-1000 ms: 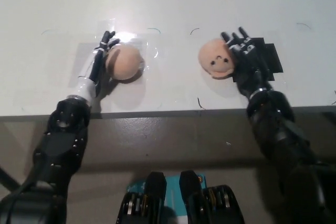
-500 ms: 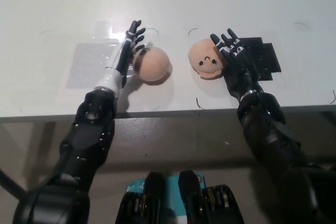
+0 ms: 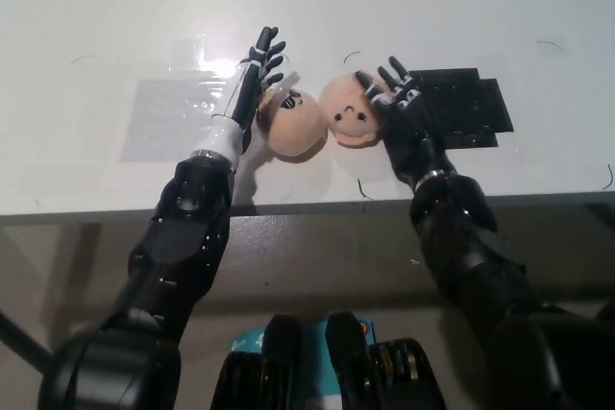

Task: Use both hands to push two dumpling toys together to the middle

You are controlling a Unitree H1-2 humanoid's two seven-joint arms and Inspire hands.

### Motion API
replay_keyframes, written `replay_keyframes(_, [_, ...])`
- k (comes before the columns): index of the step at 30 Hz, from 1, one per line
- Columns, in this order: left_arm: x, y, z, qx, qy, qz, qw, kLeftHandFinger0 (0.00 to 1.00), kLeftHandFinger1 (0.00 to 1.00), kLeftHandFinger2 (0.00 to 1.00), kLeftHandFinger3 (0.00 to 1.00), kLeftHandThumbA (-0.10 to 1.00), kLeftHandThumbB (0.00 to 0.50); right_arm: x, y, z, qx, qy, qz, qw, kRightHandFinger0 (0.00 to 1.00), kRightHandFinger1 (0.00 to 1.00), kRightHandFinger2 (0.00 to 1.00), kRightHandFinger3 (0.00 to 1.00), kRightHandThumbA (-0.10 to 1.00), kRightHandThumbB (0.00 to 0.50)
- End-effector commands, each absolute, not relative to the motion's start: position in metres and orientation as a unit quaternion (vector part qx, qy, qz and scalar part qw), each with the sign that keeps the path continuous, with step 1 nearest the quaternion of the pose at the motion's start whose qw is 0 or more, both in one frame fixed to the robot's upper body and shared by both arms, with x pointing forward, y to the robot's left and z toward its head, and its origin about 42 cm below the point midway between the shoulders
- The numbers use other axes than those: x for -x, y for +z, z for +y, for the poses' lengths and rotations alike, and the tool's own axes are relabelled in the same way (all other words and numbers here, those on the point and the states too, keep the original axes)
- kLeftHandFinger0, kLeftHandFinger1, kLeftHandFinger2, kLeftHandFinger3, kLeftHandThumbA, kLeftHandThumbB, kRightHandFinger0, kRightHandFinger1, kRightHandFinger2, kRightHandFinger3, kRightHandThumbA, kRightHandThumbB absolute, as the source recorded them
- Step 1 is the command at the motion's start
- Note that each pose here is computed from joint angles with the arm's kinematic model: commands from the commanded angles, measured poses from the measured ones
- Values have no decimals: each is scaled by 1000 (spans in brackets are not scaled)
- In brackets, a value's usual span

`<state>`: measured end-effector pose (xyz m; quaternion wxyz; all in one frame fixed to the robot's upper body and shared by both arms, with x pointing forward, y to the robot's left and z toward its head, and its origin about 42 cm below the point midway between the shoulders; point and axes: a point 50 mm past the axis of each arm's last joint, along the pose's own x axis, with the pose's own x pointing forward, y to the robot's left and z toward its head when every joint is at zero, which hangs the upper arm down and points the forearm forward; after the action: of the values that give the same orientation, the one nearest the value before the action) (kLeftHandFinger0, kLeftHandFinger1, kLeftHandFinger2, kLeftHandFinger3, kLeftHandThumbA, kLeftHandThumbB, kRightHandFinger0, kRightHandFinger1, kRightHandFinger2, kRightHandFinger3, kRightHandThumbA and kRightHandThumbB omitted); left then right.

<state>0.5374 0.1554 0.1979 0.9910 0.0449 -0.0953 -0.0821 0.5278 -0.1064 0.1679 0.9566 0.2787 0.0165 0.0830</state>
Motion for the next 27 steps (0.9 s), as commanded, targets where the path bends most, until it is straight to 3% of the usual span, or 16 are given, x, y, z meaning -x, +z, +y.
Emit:
replay_keyframes(1, [-552, 240, 145, -37, -75, -149, 985, 1000, 1000, 1000, 1000, 1000, 397, -537, 199, -88, -269, 114, -29, 956, 1000, 1000, 1000, 1000, 1000, 159])
replay_keyframes(15, [-550, 232, 145, -42, -77, -138, 987, 1000, 1000, 1000, 1000, 1000, 410, -534, 196, -86, -269, 107, -32, 957, 1000, 1000, 1000, 1000, 1000, 155])
replay_keyframes(21, [-547, 227, 159, -75, -84, -143, 983, 1000, 1000, 1000, 1000, 1000, 421, -538, 203, -112, -190, 82, -85, 975, 1000, 1000, 1000, 1000, 1000, 156])
replay_keyframes(25, [-545, 223, 175, -115, -81, -146, 979, 1000, 1000, 1000, 1000, 1000, 398, -538, 216, -130, -149, 75, -129, 977, 1000, 1000, 1000, 1000, 1000, 160])
replay_keyframes(27, [-543, 219, 196, -144, -81, -143, 976, 1000, 1000, 1000, 1000, 1000, 439, -538, 228, -149, -120, 69, -165, 976, 1000, 1000, 1000, 1000, 1000, 186])
